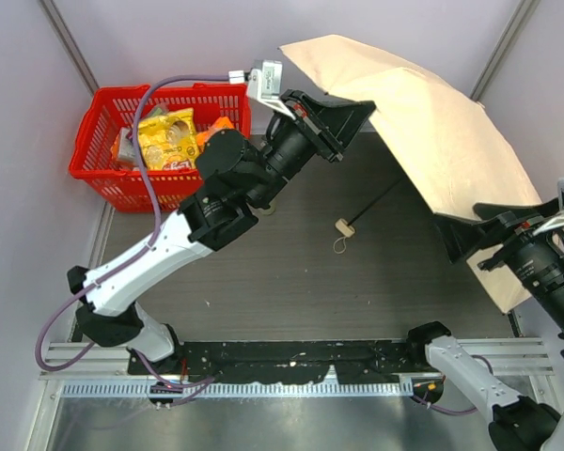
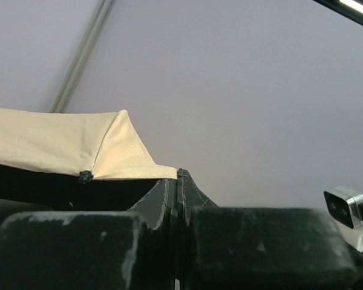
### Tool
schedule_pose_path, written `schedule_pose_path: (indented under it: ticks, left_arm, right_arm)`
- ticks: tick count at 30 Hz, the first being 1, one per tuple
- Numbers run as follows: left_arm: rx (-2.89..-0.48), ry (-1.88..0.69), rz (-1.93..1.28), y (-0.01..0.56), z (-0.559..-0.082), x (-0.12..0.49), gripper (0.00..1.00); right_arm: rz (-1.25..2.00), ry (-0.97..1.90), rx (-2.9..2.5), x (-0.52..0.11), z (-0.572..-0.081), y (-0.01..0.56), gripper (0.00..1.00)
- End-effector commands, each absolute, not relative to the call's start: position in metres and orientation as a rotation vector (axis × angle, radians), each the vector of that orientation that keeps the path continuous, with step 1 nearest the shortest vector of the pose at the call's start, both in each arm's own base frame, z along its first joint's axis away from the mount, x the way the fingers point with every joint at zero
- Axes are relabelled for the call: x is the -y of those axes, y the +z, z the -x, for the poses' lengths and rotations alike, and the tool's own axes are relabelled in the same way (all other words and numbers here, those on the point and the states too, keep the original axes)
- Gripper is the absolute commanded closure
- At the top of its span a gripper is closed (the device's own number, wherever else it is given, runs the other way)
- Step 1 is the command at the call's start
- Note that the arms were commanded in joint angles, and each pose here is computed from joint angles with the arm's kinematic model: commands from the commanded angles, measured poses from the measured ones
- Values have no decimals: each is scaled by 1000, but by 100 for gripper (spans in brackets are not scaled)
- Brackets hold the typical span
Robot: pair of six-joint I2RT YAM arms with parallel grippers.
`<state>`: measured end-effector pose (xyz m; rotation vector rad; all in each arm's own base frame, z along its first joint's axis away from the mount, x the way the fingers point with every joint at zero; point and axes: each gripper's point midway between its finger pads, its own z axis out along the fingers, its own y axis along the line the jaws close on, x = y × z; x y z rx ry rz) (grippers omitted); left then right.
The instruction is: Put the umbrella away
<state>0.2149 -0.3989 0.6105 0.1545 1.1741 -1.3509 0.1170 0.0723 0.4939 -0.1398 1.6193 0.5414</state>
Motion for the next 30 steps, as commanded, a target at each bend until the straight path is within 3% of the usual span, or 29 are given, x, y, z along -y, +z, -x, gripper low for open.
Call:
schedule_pose_path:
  ticks: [1,7,17,21,27,29,30]
  left_arm:
    - [-1134,-1321,-31,636,-219,379,100]
    - [-1161,-1311,-15,638,-219,391,100]
    - [-1163,-1323,-46,647,-205,422,100]
    - [-1174,-1301,-71,641,-196,432,100]
    - [-1224,-1264,-114,625,-192,443,100]
    - [-1219,-1269,-130,626,-187,444,100]
    - [-1216,-1266,-139,625,-185,444,100]
  right_arm:
    - [48,295,-1536,-35,-141,512,10]
    - [46,226,-1571,-34,-169,522,10]
    - [168,482,-1459,-84,-193,571,10]
    - [193,420,-1450,-80,-203,571,10]
    - [375,600,-1461,-120,-207,556,10]
    - [341,564,-1446,-113,-210,550,14]
    - [331,534,-1443,-109,-210,544,22]
